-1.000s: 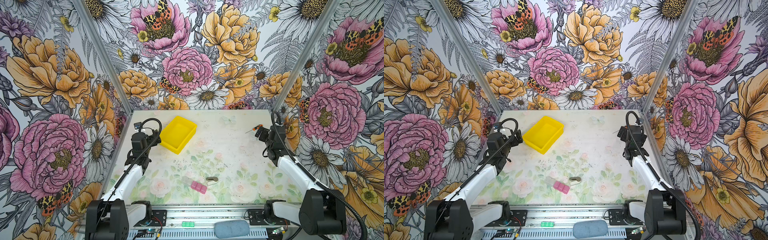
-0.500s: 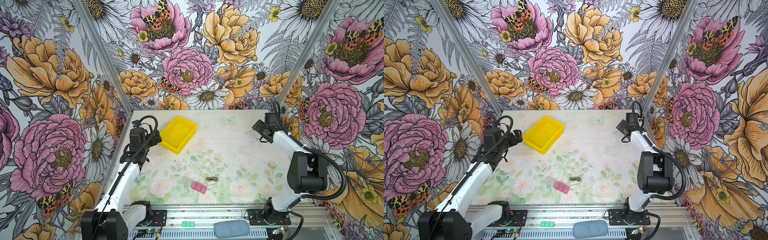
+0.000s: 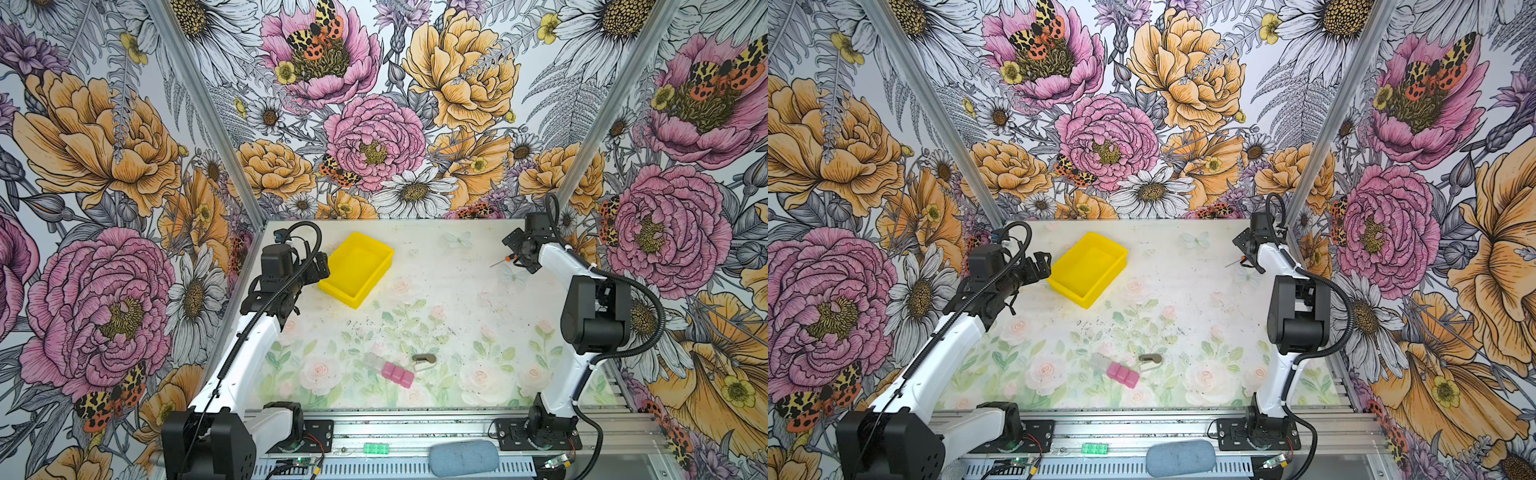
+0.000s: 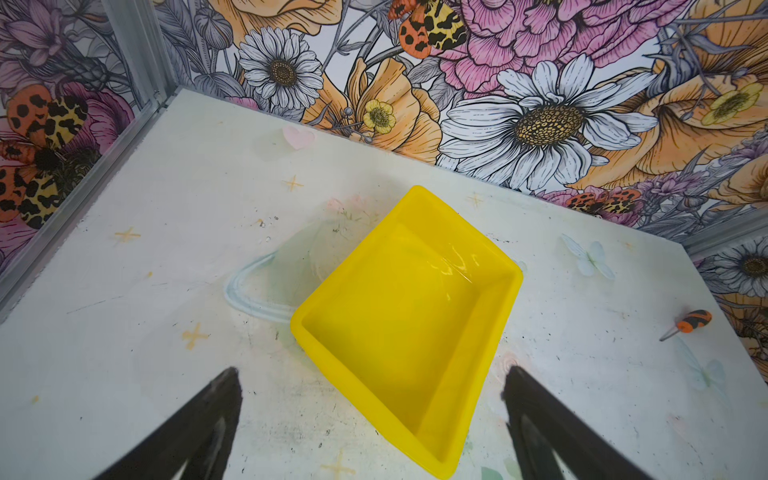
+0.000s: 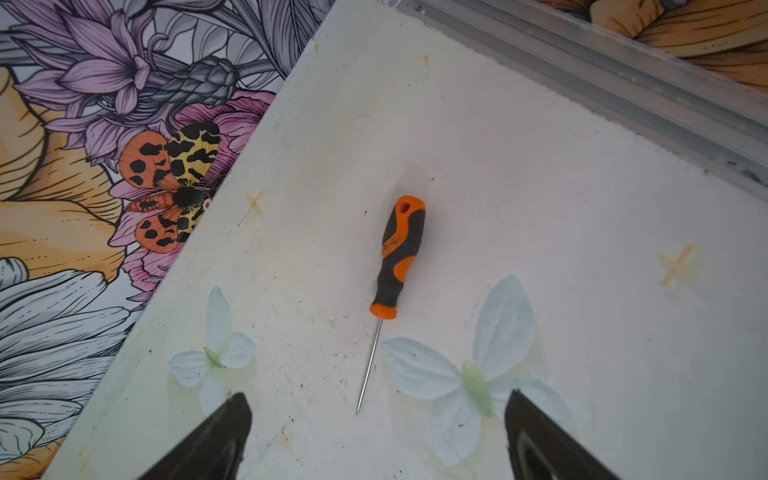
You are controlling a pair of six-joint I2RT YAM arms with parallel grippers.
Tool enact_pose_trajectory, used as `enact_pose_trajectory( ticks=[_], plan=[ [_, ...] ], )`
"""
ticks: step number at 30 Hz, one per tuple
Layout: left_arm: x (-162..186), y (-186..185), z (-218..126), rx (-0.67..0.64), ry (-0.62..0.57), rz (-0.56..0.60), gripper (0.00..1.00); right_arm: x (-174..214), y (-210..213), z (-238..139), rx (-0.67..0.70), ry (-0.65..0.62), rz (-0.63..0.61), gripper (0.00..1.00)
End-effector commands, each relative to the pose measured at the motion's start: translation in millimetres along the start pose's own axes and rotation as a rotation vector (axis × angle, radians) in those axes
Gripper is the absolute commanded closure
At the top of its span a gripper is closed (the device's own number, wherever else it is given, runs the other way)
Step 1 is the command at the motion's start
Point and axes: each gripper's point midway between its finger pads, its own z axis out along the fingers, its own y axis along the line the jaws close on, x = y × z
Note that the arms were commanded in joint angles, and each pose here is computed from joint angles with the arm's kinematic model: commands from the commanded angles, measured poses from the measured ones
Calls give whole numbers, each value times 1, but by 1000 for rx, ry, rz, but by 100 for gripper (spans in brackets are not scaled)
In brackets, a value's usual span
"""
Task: Put the screwdriver in the bin
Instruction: 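Reach the right gripper forward toward the orange-handled screwdriver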
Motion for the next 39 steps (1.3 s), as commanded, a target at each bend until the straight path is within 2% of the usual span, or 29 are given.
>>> enact_pose_trajectory(
  ticks=[1, 15, 33, 39],
  plan=[
    [-13, -6, -4, 23, -26, 22, 1, -10, -1, 7, 29, -17, 32, 4],
    [-23, 18, -3, 1, -100, -75, 1, -17, -8, 45, 130, -20, 39, 11],
    [-28, 36, -5, -33, -146, -124, 1, -8, -21, 69, 233, 19, 27, 19],
    [-22, 38, -5, -38, -127, -110, 1, -6, -28, 76, 269, 30, 7, 21]
  ],
)
